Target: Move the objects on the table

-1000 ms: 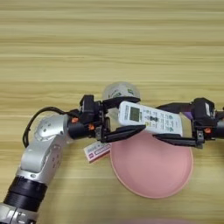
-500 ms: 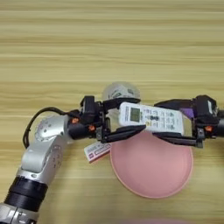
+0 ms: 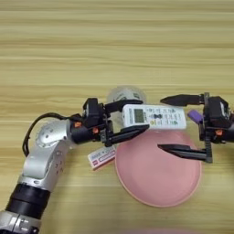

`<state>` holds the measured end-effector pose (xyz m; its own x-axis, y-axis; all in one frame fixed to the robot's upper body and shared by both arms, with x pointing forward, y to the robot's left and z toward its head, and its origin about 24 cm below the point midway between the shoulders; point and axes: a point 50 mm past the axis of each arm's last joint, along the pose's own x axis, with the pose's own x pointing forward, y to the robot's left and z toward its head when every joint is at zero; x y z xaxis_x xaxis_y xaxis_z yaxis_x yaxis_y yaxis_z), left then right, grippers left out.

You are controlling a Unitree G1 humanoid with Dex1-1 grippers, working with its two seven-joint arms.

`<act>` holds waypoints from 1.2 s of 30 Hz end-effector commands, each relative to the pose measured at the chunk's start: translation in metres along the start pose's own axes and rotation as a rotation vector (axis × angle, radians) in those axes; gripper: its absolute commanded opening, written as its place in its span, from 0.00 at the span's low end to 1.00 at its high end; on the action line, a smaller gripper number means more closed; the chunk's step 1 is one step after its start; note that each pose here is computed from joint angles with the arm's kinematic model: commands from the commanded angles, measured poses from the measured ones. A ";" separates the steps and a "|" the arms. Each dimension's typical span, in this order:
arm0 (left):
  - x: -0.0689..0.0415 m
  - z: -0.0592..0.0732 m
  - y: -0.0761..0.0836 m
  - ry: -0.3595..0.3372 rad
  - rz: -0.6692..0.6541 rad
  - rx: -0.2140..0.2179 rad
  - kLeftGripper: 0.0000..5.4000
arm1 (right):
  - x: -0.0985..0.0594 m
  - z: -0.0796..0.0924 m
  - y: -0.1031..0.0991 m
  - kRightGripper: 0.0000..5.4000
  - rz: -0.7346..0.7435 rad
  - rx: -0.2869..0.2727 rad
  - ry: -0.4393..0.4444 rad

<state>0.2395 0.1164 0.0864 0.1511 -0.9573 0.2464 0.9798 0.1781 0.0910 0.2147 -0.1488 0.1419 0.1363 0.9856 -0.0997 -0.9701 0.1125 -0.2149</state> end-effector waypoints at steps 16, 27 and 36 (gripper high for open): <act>-0.016 -0.010 0.041 0.051 0.351 0.089 0.53 | -0.020 0.014 -0.010 1.00 -0.194 -0.019 -0.111; -0.037 -0.036 0.053 0.130 0.628 0.001 0.53 | -0.029 0.000 -0.017 1.00 -0.360 0.021 -0.141; -0.029 -0.047 0.045 0.156 0.566 -0.032 0.53 | -0.027 -0.003 -0.018 1.00 -0.367 0.011 -0.129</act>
<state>0.2868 0.1477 0.0415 0.6898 -0.7128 0.1266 0.7220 0.6903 -0.0474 0.2285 -0.1792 0.1452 0.4491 0.8863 0.1128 -0.8654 0.4629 -0.1920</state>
